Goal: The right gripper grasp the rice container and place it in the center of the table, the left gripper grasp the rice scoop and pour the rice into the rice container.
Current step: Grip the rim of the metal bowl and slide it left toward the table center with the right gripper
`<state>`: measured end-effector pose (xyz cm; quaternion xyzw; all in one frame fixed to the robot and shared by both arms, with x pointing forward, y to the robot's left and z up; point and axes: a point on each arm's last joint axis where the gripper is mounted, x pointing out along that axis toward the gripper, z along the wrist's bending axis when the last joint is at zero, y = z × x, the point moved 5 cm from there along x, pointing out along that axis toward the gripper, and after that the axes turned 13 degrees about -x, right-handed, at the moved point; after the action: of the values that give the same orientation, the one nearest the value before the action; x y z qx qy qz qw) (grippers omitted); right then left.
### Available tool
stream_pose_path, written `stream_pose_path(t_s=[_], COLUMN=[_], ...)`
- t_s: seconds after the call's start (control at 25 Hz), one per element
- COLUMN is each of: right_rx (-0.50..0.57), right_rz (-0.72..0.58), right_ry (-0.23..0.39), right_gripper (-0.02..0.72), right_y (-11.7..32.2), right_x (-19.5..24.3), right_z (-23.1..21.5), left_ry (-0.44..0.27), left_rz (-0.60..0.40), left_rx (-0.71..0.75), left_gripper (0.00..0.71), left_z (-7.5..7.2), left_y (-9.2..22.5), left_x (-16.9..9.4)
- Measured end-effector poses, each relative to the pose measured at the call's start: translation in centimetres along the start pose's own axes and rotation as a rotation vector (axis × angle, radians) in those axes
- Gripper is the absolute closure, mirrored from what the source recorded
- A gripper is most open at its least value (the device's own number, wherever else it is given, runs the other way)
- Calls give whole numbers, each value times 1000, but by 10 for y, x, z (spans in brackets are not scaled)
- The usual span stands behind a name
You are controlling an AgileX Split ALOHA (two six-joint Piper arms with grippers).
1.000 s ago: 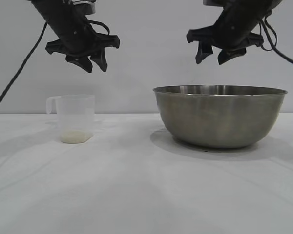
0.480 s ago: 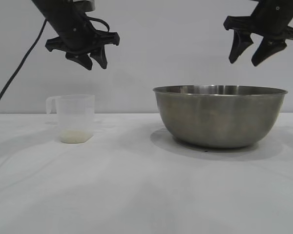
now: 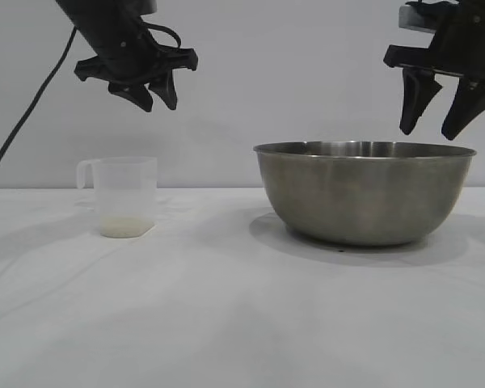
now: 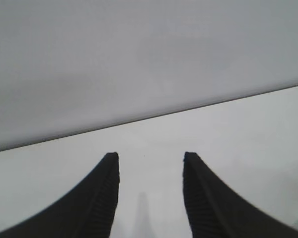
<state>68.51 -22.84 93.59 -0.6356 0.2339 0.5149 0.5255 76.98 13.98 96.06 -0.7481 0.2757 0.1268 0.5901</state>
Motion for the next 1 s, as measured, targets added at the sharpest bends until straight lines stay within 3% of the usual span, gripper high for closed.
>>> stream_pose_path(t_s=[0.72,0.84,1.0], right_rx=[12,11,11], right_rz=[199,202,202], right_ry=[-64,-63,-63], right_gripper=[325,465,466], right_y=[29,30,30], right_x=[12,12,13], right_z=[6,6,6], left_ry=[0,0,0], left_rz=[0,0,0], left_rx=[0,0,0], left_gripper=[450,450,450], left_z=[0,0,0], left_y=[0,0,0], left_x=[0,0,0])
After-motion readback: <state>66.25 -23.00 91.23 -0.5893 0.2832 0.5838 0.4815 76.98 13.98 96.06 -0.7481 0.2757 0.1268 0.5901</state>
